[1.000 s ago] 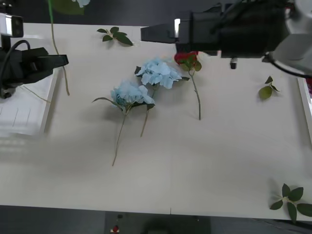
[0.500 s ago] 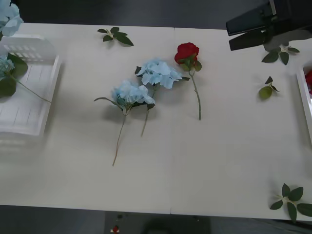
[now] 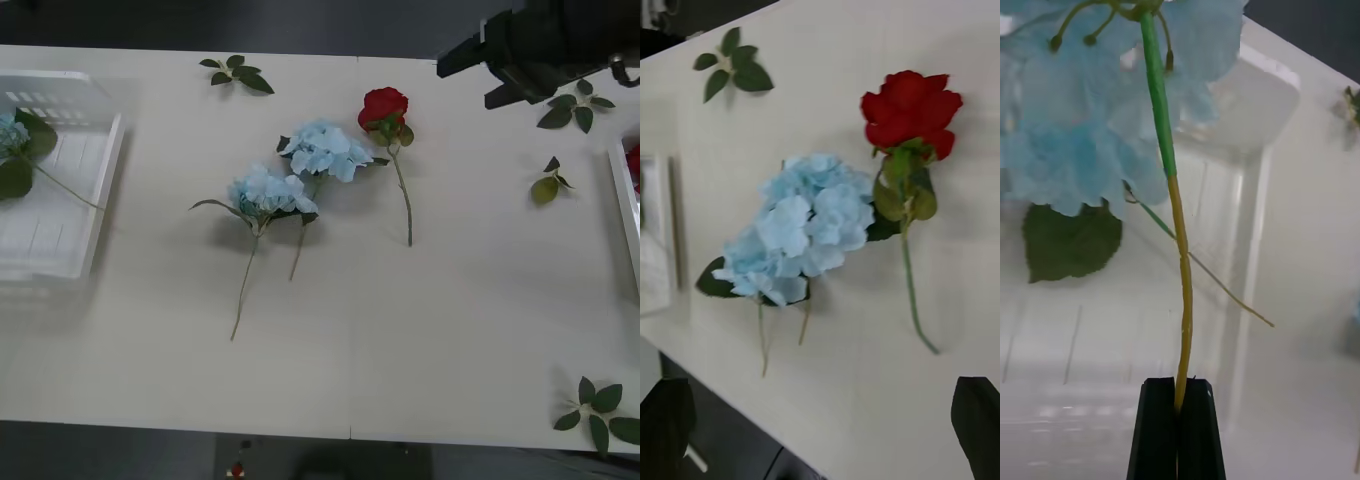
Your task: Put the red flowers into the right box and the blue flowers into the left box
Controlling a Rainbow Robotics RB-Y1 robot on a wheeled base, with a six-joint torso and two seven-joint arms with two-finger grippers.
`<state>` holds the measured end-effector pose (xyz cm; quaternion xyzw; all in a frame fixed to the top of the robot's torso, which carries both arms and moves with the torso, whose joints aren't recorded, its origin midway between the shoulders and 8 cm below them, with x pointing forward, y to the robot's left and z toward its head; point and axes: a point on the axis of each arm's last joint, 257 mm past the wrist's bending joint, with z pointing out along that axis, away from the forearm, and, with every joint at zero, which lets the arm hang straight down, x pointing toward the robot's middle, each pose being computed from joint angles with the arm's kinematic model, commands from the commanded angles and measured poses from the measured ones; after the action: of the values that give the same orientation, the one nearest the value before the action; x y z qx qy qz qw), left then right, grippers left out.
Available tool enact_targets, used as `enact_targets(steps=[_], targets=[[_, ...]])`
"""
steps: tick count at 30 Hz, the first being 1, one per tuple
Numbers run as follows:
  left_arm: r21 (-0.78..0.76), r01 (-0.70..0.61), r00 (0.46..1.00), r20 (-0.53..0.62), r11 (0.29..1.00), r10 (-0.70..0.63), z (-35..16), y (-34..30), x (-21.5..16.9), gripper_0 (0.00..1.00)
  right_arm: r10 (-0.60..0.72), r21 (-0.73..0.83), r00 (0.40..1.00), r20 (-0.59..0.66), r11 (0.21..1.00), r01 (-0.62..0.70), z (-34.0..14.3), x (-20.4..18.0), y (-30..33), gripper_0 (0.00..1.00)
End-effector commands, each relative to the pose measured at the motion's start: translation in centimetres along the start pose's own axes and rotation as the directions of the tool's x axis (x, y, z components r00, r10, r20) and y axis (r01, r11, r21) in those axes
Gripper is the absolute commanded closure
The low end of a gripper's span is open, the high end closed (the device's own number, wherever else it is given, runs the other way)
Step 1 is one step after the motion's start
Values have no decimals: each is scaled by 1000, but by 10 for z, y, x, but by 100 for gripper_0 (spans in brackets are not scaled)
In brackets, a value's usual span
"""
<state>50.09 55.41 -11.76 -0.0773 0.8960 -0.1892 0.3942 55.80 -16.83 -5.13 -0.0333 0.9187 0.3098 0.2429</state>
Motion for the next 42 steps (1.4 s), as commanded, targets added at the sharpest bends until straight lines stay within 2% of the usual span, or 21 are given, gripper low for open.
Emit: enact_targets(steps=[1,9,15,22,33,34,35,36,37,38,42], targets=[[-61,42,996,81,997,-37,-6,-1,-37,100,61,63,998,24,996,-62,22,-12,6,0],[-119,171,975,164,978,-151,32,-9,-48,100,104,227,994,34,968,-109,63,-5,-24,0],[-141,198,971,161,970,-174,51,-23,-42,100,76,299,996,51,950,-88,87,-4,-41,0],[-209,123,985,143,970,-94,72,-23,-28,100,20,365,997,69,930,-44,120,-5,-49,0],[-200,100,989,123,975,-77,83,-28,-17,100,-56,416,993,106,909,7,166,-5,-48,0],[-202,98,990,123,975,-74,83,-28,-17,96,-59,422,992,108,907,8,169,-5,-50,0],[-203,97,990,123,974,-73,83,-28,-18,60,-64,429,992,107,903,12,172,-3,-51,0],[-205,97,990,123,974,-73,83,-27,-17,35,-67,431,992,108,902,14,174,-3,-50,0],[-206,94,990,122,974,-69,83,-27,-18,3,-73,437,992,105,899,20,178,-1,-51,0],[-206,95,990,122,974,-70,83,-26,-17,0,-77,444,992,105,896,22,180,0,-53,0],[-199,98,990,122,975,-75,83,-28,-17,0,-83,455,991,103,890,27,190,4,-55,0]])
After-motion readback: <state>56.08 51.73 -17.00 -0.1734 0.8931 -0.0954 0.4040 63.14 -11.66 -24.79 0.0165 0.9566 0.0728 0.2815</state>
